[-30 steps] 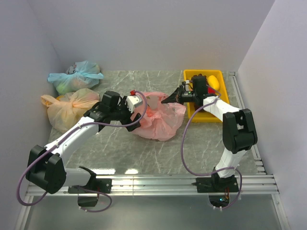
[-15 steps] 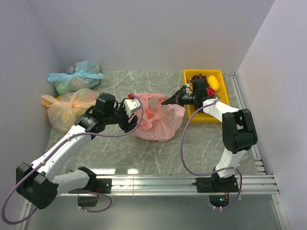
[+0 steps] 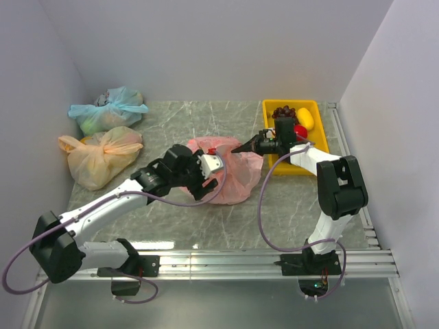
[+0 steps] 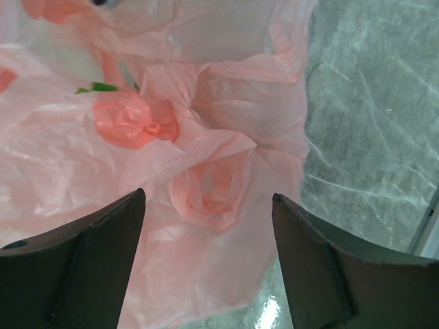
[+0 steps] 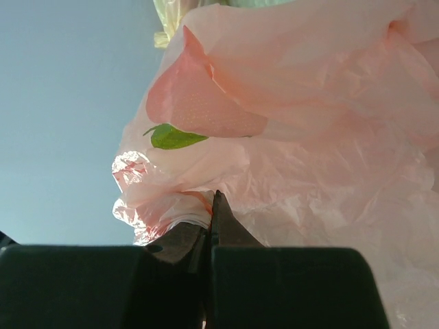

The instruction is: Place the fake fruits into the plastic bag and tie a complex knot

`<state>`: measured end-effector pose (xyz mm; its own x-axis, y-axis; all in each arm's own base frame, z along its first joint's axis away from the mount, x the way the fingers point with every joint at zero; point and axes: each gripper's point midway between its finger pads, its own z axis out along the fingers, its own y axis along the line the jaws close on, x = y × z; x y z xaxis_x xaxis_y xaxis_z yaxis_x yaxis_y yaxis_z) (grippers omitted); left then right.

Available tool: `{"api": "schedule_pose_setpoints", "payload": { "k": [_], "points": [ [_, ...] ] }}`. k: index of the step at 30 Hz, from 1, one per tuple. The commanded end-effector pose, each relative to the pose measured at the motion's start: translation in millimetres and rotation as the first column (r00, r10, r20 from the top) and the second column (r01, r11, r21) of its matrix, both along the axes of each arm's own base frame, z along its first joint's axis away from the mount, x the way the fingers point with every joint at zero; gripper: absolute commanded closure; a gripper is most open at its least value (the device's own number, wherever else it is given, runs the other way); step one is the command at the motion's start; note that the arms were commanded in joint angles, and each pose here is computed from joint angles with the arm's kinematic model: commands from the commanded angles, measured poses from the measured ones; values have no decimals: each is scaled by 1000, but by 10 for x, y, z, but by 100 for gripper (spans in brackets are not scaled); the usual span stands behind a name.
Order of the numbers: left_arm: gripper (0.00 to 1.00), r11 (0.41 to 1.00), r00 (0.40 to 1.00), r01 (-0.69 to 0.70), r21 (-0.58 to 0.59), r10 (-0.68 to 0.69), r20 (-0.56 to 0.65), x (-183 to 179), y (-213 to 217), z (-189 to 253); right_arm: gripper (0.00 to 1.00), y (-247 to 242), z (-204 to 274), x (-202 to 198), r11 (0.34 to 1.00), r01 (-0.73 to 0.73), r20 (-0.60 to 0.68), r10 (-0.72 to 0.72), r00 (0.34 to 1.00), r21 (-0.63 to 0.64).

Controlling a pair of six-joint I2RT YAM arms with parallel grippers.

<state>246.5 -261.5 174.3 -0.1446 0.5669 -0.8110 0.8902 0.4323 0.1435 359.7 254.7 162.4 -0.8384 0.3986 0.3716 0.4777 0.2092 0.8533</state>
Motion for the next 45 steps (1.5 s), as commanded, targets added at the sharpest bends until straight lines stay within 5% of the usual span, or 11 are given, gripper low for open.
{"api": "schedule_pose_setpoints", "payload": {
  "k": [1, 7, 18, 26, 41, 45],
  "points": [
    [20, 999, 996, -43, 13, 42, 81, 148, -95, -4, 100, 31, 175, -14, 1000, 5, 34, -6, 999, 24],
    [23, 993, 992, -93, 69, 87, 92, 222, -99, -109, 100, 25, 156, -17, 1000, 1, 41, -1, 999, 9],
    [25, 995, 991, -89, 40, 85, 108, -159, 351, 216, 100, 45, 205, 175, 999, 46, 47, -47, 998, 23],
    [22, 992, 991, -129, -13, 129, 45, -108, -22, 215, 100, 82, 178, 140, 998, 66, -12, -65, 998, 19],
    [20, 951, 950, -296, 92, 283, 128, 500, -270, -390, 100, 66, 139, 55, 998, 64, -52, -62, 997, 27],
    [36, 942, 945, -314, 118, 298, 133, 611, -247, -468, 100, 42, 127, 43, 998, 62, -54, -61, 997, 26]
  ]
}}
